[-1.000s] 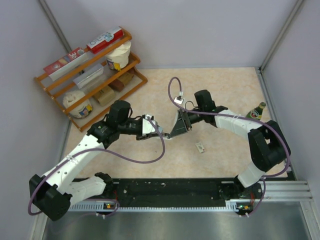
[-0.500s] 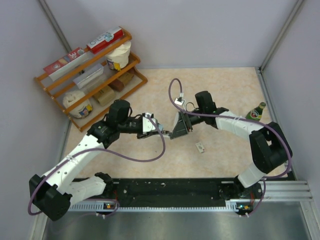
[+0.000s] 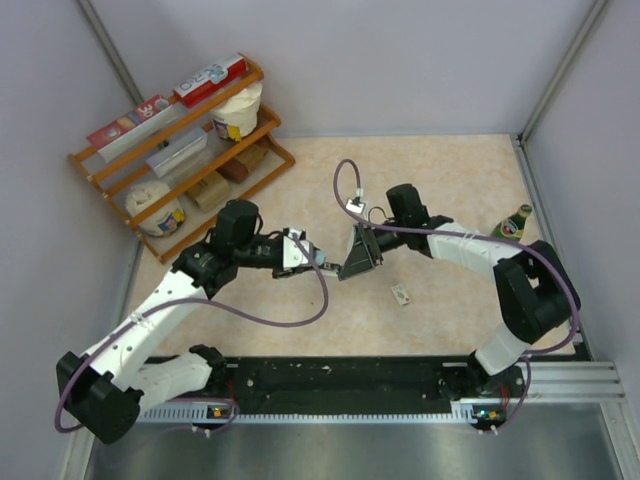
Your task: Load the staples into the stapler
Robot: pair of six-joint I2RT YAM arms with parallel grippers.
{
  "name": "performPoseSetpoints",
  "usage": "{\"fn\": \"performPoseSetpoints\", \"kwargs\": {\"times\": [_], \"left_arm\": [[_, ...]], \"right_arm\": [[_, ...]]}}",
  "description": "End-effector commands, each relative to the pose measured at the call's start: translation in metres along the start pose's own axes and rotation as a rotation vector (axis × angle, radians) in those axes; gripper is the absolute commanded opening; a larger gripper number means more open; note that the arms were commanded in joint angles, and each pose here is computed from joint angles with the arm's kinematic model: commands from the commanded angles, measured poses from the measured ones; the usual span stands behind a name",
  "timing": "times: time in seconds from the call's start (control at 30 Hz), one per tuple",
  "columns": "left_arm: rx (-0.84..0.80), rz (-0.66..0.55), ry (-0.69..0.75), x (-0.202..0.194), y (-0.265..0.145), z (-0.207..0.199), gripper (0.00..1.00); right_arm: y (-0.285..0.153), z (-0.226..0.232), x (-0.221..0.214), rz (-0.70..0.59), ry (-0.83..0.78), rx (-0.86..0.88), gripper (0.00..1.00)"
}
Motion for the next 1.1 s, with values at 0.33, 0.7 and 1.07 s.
{"fn": "performPoseSetpoints", "kwargs": {"times": [0.33,0.7,1.07], "left_arm": [[-0.116,-0.188,0.143,0.058,-0.021,-0.006,0.0],[-0.229,-0.33,0.071,0.08,-0.029,-0.012,0.0],[-0.231,-0.383,0.012,0.089,-0.035,-0.007,0.0]], "right_arm": [[0.009,-0.008,0.005,0.04,0.021,0.089,0.63],[0.009,-0.011,0.004,0.041,0.008,0.093,0.63],[0.01,-0.009,0.005,0.031,-0.014,0.085,0.63]]}}
Point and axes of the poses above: each gripper's point midway between its finger pads, its own y axis out along the fingers, its own z axis along the line the jaws close on, x = y × z, the point moved 9 cm from there along -y, back along the fingers, and after that the axes turned 2 degrees about -y, right-handed, at the moved point
